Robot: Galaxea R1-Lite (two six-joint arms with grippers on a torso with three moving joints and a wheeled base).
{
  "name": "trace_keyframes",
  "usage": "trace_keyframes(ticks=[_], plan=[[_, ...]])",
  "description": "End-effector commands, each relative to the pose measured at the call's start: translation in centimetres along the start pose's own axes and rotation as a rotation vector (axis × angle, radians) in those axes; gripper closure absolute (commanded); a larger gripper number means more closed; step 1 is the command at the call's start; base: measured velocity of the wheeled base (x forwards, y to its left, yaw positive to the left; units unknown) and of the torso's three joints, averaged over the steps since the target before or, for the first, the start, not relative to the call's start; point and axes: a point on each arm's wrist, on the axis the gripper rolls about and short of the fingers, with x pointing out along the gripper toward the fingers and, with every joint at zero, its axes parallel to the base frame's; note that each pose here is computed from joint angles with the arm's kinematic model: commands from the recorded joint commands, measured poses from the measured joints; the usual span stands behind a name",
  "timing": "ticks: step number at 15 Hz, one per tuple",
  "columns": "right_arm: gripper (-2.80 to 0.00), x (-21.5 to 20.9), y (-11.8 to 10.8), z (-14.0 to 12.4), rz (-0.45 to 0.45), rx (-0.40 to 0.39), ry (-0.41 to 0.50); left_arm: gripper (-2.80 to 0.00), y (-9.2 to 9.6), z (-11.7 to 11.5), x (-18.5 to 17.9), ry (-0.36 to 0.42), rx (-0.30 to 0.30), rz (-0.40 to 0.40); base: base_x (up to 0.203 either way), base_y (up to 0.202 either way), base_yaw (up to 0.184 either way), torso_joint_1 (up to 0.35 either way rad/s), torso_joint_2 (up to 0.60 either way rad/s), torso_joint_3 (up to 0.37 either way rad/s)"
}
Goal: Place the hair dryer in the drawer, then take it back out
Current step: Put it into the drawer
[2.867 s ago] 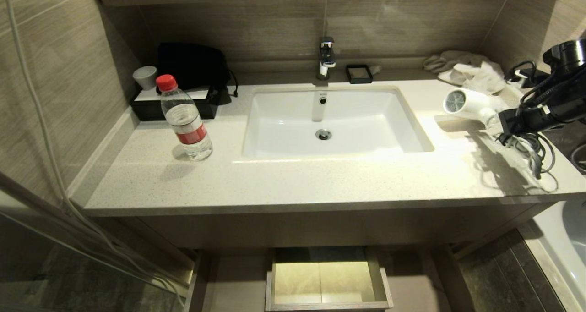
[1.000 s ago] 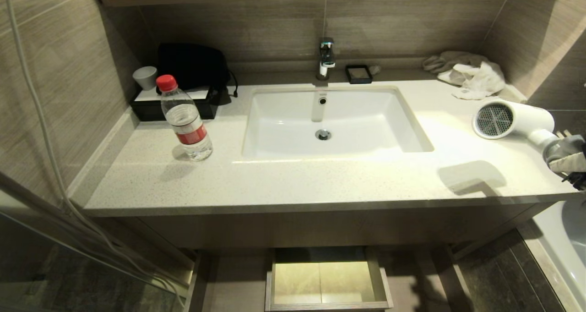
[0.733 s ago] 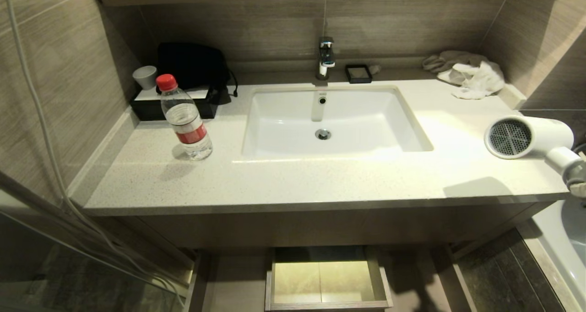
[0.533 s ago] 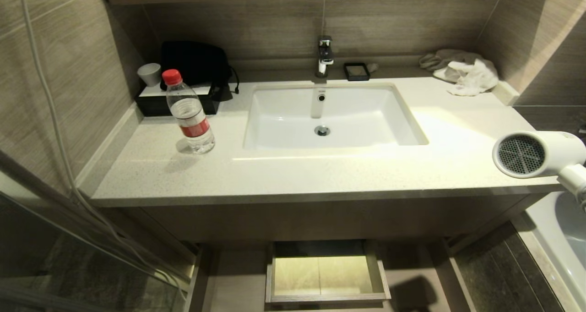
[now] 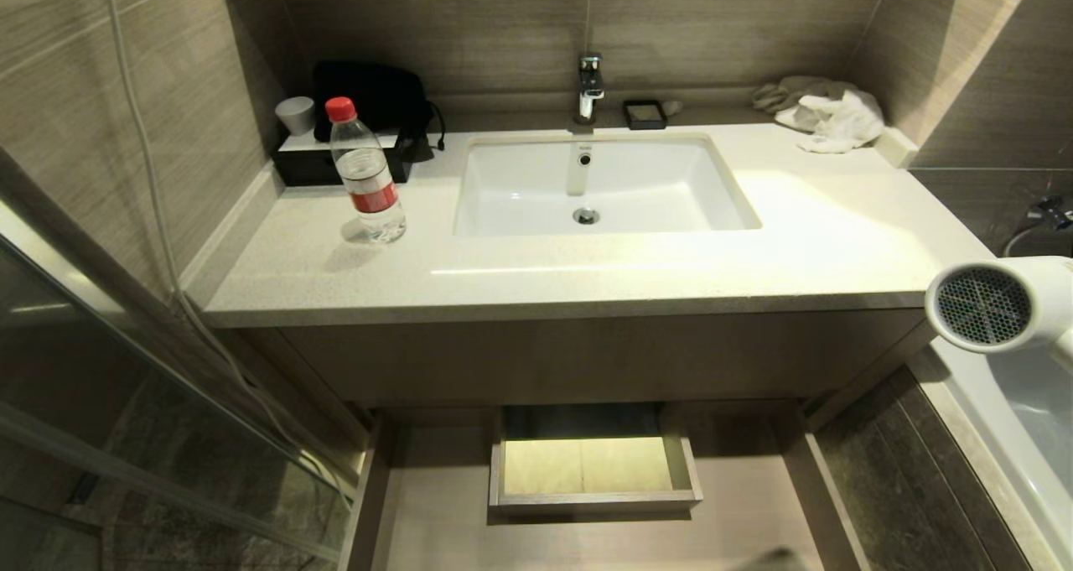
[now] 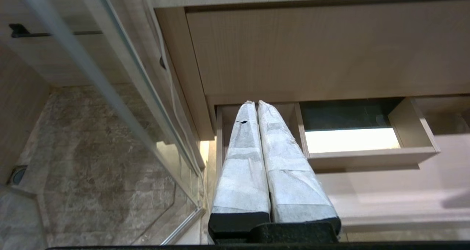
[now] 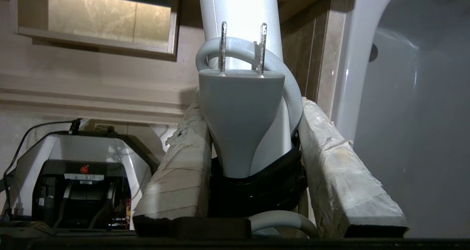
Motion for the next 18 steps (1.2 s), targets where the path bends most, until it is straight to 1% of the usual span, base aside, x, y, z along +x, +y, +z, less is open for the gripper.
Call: trace_keyframes(ticks=[1, 3, 5, 8, 13, 14, 16, 18], plan=[[0.00, -0.3, 0.2, -0.5, 0.000, -0.002, -0.001, 0.00, 0.0, 0.0, 0.0, 0.000, 0.001, 0.000, 0.000, 0.000, 0.000, -0.335, 0.17, -0.187], [0.00, -0.4, 0.3, -0.7, -0.001, -0.002, -0.004, 0.00, 0.0, 0.0, 0.0, 0.000, 0.001, 0.000, 0.000, 0.000, 0.000, -0.252, 0.11, -0.140], [0.00, -0.3, 0.4, -1.0, 0.003, -0.002, 0.007, 0.00, 0.0, 0.0, 0.0, 0.000, 0.001, 0.000, 0.000, 0.000, 0.000, -0.084, 0.04, -0.041], [0.00, -0.5, 0.5, -1.5, 0.002, -0.002, 0.010, 0.00, 0.0, 0.0, 0.0, 0.000, 0.001, 0.000, 0.000, 0.000, 0.000, 0.000, 0.00, 0.000], [0.00, -0.5, 0.5, -1.5, 0.007, 0.003, 0.017, 0.00, 0.0, 0.0, 0.0, 0.000, 0.001, 0.000, 0.000, 0.000, 0.000, 0.000, 0.00, 0.000], [0.00, -0.4, 0.5, -1.6, 0.001, 0.007, 0.024, 0.00, 0.0, 0.0, 0.0, 0.000, 0.001, 0.000, 0.000, 0.000, 0.000, 0.000, 0.00, 0.000], [0.00, -0.4, 0.4, -1.5, -0.052, 0.010, 0.045, 0.00, 0.0, 0.0, 0.0, 0.000, 0.001, 0.000, 0.000, 0.000, 0.000, 0.000, 0.00, 0.000], [0.00, -0.3, 0.3, -1.4, -0.060, 0.010, 0.042, 0.00, 0.0, 0.0, 0.0, 0.000, 0.001, 0.000, 0.000, 0.000, 0.000, 0.000, 0.00, 0.000]])
